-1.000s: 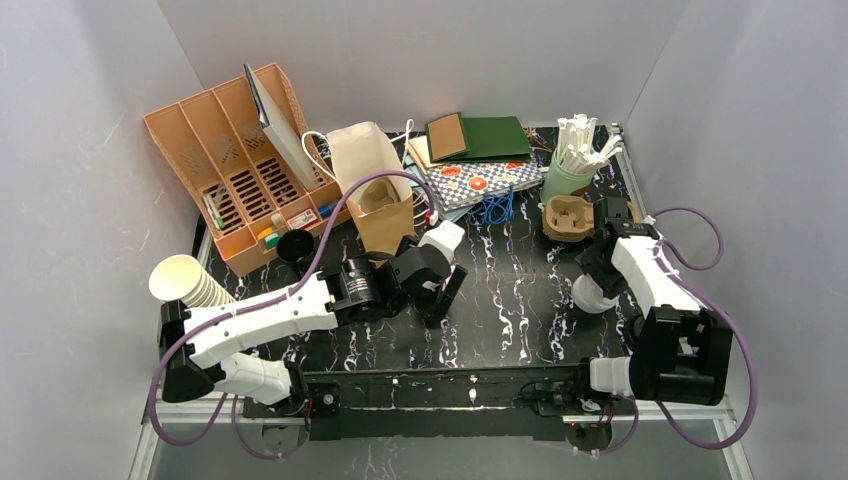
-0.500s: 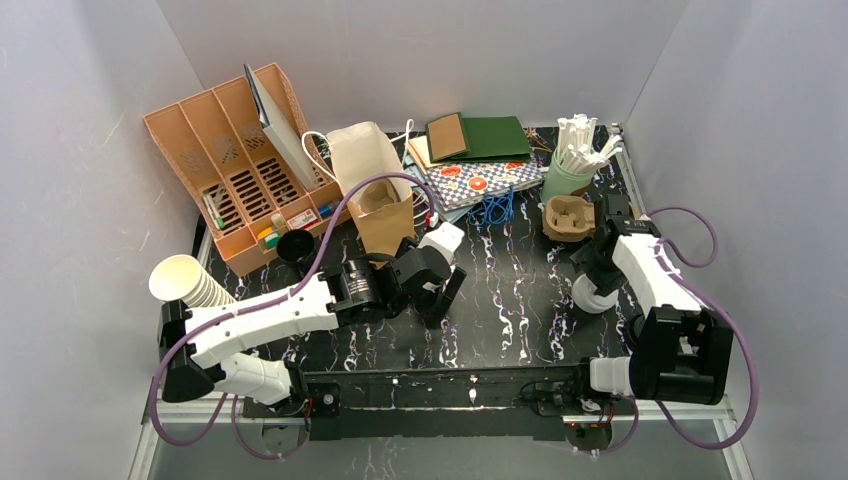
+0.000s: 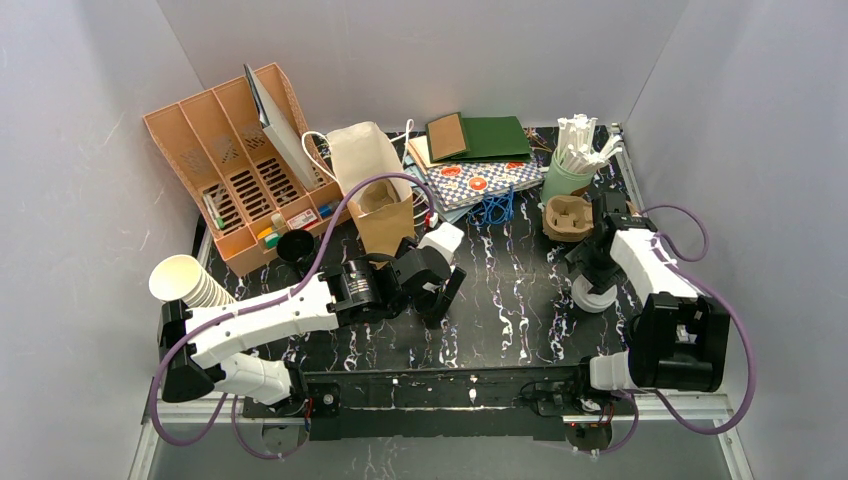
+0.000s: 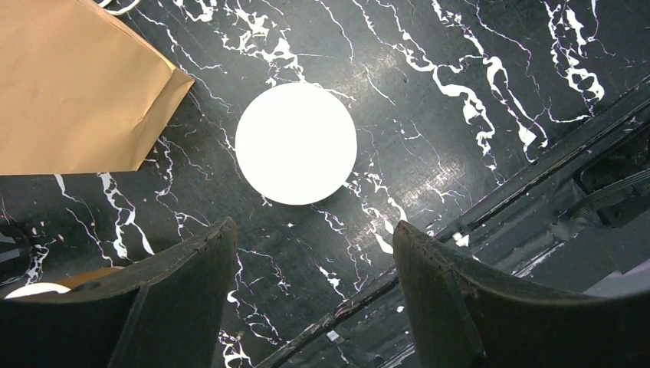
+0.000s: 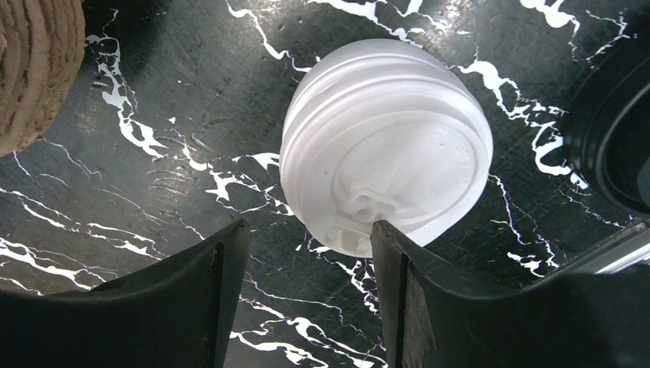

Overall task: Pack the takeout coffee
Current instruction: Move the cup lid to the center of the board.

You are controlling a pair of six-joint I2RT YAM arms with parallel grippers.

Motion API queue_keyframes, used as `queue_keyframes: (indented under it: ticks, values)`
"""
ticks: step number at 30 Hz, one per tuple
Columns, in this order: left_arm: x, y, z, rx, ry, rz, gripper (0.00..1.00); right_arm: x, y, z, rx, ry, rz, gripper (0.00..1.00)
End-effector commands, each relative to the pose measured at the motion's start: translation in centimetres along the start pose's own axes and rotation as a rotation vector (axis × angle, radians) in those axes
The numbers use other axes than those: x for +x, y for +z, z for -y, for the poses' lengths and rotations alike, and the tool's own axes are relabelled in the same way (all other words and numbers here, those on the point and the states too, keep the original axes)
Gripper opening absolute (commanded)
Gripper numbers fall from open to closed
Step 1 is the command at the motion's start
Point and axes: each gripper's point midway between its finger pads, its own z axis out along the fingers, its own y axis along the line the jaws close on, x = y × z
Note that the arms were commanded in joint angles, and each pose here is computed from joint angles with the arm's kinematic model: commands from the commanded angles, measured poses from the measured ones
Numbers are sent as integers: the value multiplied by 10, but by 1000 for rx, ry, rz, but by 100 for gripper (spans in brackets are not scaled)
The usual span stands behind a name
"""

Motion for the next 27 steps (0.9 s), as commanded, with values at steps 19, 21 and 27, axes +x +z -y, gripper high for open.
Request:
queue_keyframes:
  ticks: [19,21,27]
  values:
    - [2,-6,-7,-14,-34,31,71,-52,-38,8,47,-48,223,98]
    - [3,-7,-7,-12,-34,33,71,-47,-32,13,53,-46,222,98]
    - [4,-9,-9,-9,-34,35,72,-35,-12,2,-27,-17,186,98]
